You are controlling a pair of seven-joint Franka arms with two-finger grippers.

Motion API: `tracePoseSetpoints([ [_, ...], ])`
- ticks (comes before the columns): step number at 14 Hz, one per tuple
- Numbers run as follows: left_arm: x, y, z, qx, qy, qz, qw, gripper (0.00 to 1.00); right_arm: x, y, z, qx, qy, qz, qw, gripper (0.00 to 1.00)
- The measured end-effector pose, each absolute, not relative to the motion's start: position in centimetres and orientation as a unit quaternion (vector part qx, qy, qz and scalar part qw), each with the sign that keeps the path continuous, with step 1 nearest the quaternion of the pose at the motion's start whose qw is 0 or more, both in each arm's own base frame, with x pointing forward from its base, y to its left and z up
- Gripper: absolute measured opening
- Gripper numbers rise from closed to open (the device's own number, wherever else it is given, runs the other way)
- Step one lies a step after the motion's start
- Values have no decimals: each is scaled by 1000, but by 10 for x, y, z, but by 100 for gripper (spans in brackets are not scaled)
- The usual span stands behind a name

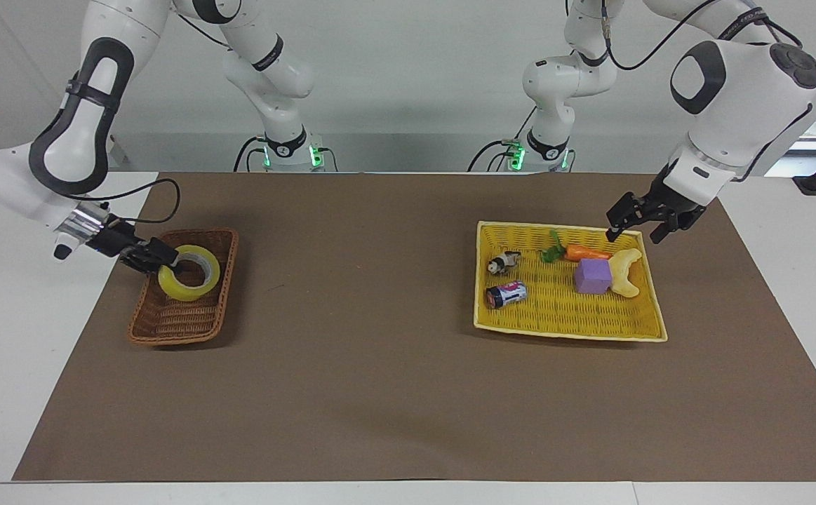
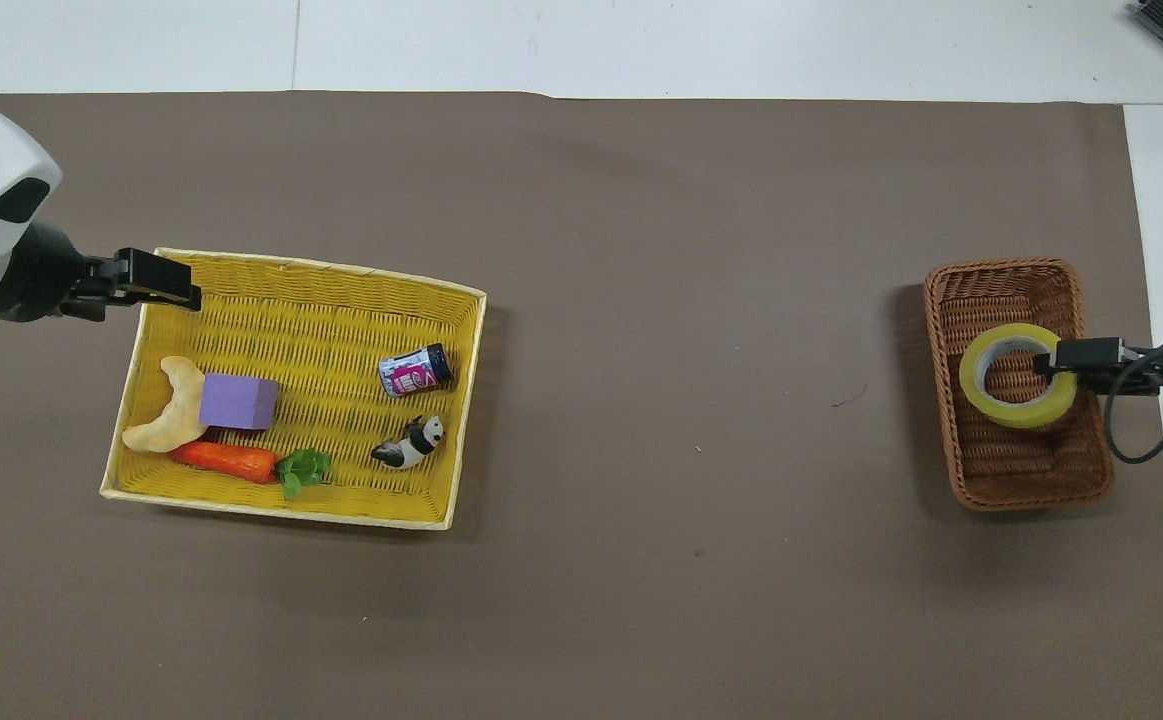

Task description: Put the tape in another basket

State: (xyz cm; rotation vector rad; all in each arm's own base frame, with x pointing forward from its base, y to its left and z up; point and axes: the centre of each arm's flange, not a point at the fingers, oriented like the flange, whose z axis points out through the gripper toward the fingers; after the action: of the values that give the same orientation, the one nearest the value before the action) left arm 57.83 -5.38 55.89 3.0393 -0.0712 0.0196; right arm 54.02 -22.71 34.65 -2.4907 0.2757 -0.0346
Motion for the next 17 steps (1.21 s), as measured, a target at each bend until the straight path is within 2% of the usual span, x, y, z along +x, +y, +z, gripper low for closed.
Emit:
tracePoseSetpoints([
  [2,576,-55,561,998,-66,3,5,100,542,-222,346,-945,99,-12,311,49],
  [3,575,-57,560,997,-74,0,-2,100,544,-220,346,-946,98,-13,309,43],
  [5,573,-58,560,997,-77,-5,-6,100,546,-214,339,-947,95,-11,306,22],
  [6,573,-58,560,997,-77,-5,-6,100,547,-210,336,-948,94,-8,305,22],
  [7,573,-58,560,997,-77,-5,-7,100,549,-209,334,-948,93,-8,304,26],
  [8,574,-57,560,997,-77,-5,-7,100,549,-209,333,-948,93,-8,303,36],
  [10,574,-52,560,997,-72,-5,-8,100,550,-210,336,-949,92,-11,302,61],
  [13,575,-41,560,998,-63,-5,-9,100,557,-211,346,-951,84,-21,296,93],
  [14,575,-39,560,998,-61,-5,-9,100,562,-210,354,-956,72,-24,285,100],
  [17,575,-37,560,998,-60,-5,-9,100,587,-188,387,-968,21,-36,248,100],
])
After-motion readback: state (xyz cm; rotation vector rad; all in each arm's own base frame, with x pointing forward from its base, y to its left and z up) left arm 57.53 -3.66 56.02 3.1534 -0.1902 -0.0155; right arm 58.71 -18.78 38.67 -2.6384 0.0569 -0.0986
